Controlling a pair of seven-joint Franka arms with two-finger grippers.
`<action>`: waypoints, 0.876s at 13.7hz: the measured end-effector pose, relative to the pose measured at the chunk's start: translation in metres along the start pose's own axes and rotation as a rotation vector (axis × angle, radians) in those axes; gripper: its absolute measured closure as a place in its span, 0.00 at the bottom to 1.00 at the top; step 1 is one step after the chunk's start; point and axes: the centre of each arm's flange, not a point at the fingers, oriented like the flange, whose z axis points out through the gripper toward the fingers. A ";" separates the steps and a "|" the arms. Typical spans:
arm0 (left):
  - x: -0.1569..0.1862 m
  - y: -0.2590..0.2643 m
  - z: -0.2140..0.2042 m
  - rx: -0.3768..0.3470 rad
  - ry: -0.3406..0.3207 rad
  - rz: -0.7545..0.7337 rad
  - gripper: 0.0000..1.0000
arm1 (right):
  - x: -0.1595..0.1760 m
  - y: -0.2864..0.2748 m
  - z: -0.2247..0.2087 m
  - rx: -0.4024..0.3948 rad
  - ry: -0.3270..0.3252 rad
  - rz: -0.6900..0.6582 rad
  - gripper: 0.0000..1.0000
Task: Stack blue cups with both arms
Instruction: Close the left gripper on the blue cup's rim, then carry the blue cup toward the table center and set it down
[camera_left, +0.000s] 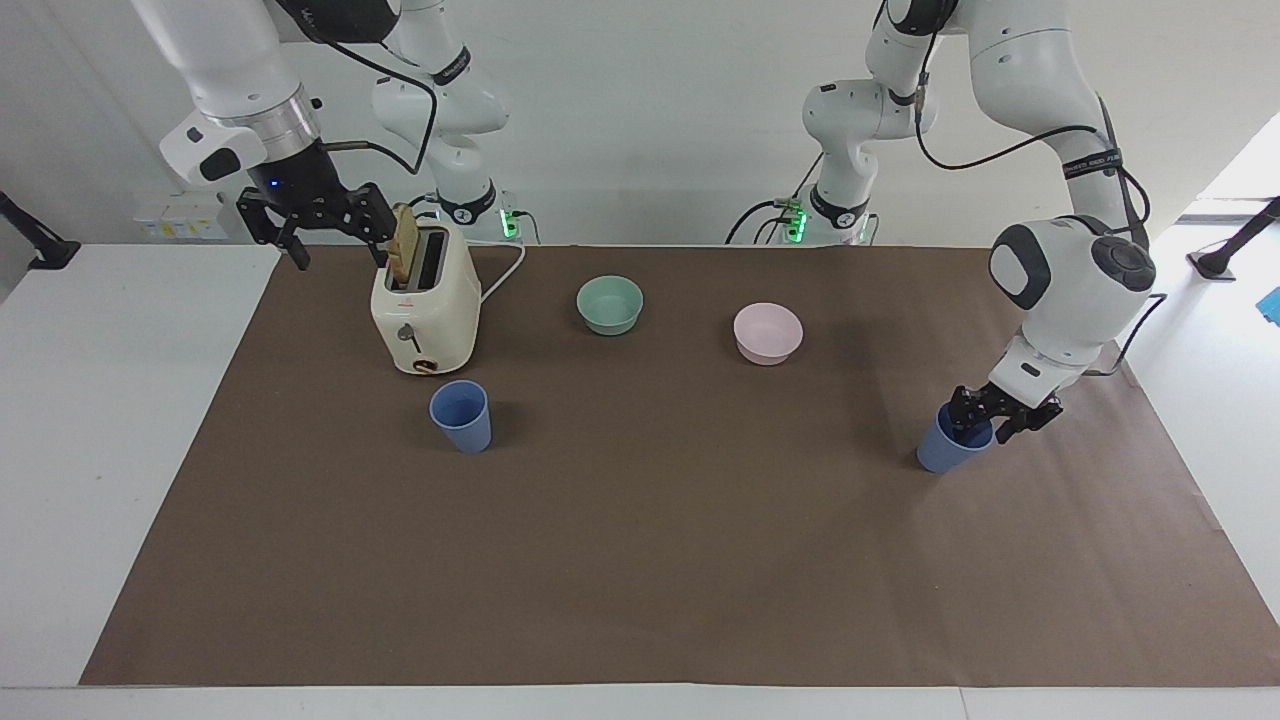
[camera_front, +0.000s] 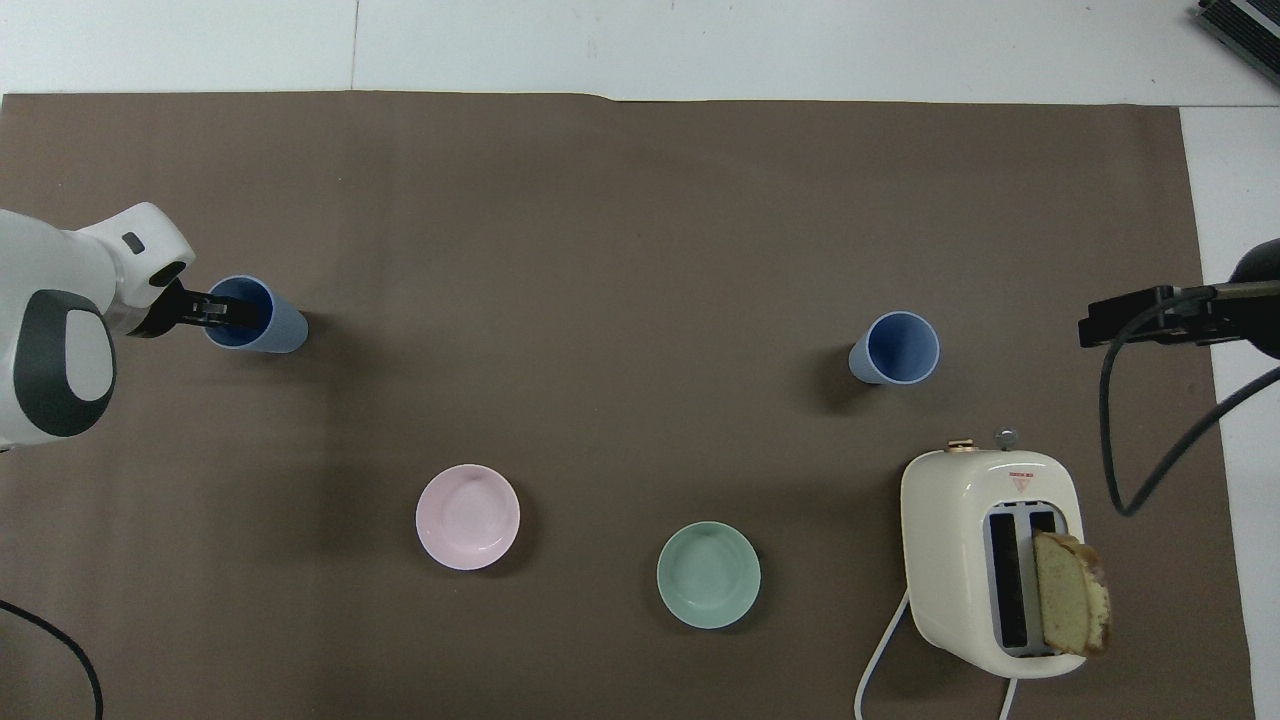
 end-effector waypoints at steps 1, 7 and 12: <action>0.000 0.000 0.000 0.000 0.000 0.000 0.58 | 0.000 0.000 0.000 0.000 0.000 0.000 0.00; 0.002 0.010 -0.001 -0.008 0.001 0.013 0.96 | 0.000 0.000 0.000 0.000 0.000 0.000 0.00; 0.011 0.036 -0.017 -0.020 -0.006 0.038 0.96 | 0.000 0.001 0.000 0.000 0.000 0.002 0.00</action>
